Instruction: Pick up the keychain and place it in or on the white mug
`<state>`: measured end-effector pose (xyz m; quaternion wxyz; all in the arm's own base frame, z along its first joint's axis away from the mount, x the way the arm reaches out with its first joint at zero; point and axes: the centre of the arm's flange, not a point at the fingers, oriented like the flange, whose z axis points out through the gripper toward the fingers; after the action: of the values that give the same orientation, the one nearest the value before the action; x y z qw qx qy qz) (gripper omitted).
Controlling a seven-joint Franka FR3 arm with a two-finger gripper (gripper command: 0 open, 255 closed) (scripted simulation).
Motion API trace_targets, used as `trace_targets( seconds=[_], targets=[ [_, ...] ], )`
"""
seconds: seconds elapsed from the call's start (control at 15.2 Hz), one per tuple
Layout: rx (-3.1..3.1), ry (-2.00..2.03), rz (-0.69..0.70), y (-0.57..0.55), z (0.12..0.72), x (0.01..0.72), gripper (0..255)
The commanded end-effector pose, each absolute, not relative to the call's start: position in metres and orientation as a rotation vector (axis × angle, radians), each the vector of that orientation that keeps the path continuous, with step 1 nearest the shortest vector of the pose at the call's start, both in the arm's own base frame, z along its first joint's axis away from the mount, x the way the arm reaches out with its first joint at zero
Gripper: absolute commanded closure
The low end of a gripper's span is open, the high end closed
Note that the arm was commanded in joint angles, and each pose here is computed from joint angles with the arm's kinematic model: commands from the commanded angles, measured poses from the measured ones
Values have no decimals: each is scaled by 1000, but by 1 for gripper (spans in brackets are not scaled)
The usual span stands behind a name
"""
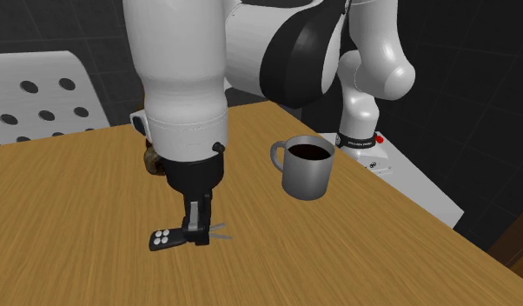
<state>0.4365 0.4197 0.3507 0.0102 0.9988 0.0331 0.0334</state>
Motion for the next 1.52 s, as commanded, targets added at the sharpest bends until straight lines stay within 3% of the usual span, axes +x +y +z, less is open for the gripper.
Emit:
trace_targets(
  seconds=[0.0,1.45],
  targets=[
    [3118,104,104,421,361,436,255],
    [3118,104,104,421,477,436,255]
  ],
)
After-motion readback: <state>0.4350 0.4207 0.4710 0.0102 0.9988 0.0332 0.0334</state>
